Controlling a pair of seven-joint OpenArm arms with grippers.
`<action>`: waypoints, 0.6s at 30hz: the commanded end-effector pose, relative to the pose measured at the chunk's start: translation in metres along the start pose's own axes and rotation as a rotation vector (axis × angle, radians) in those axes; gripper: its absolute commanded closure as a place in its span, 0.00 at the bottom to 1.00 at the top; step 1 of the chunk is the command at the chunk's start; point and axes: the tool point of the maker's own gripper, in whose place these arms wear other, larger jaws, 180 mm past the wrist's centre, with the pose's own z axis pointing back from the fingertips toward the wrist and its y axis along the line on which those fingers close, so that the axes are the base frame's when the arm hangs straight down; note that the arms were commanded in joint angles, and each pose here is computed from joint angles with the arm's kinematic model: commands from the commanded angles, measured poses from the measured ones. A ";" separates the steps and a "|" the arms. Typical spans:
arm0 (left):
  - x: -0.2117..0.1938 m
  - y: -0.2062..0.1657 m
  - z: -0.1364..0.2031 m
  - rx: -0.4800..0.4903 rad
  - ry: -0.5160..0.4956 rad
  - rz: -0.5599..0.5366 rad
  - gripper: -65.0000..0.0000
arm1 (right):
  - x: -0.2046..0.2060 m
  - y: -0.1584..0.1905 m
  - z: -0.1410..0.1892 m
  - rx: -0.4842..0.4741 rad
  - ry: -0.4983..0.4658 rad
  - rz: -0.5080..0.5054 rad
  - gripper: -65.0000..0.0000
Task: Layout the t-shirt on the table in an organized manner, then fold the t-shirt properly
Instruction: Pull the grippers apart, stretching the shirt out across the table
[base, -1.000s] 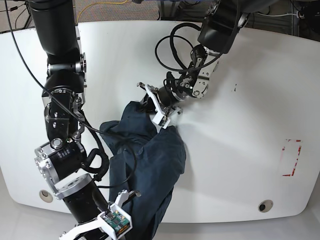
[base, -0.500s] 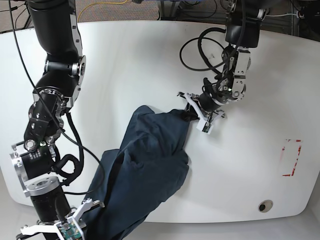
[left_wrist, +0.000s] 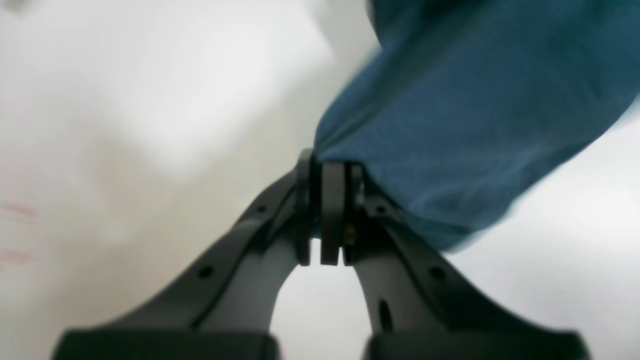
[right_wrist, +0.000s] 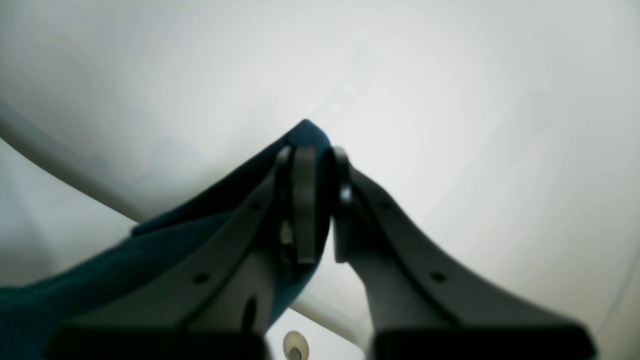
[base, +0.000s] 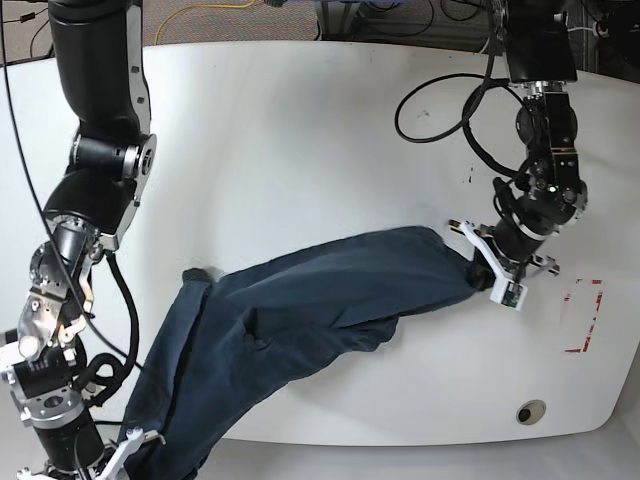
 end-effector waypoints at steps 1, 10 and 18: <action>0.051 0.027 0.018 0.075 -0.112 -0.035 1.00 | 0.016 -0.033 -0.008 -0.055 -0.037 -0.009 1.00; 0.135 0.094 0.067 0.274 -0.228 -0.065 1.00 | 0.016 -0.059 -0.037 -0.056 0.001 -0.071 1.00; 0.202 0.140 0.116 0.408 -0.316 -0.140 1.00 | 0.011 -0.103 -0.045 -0.112 0.024 -0.161 1.00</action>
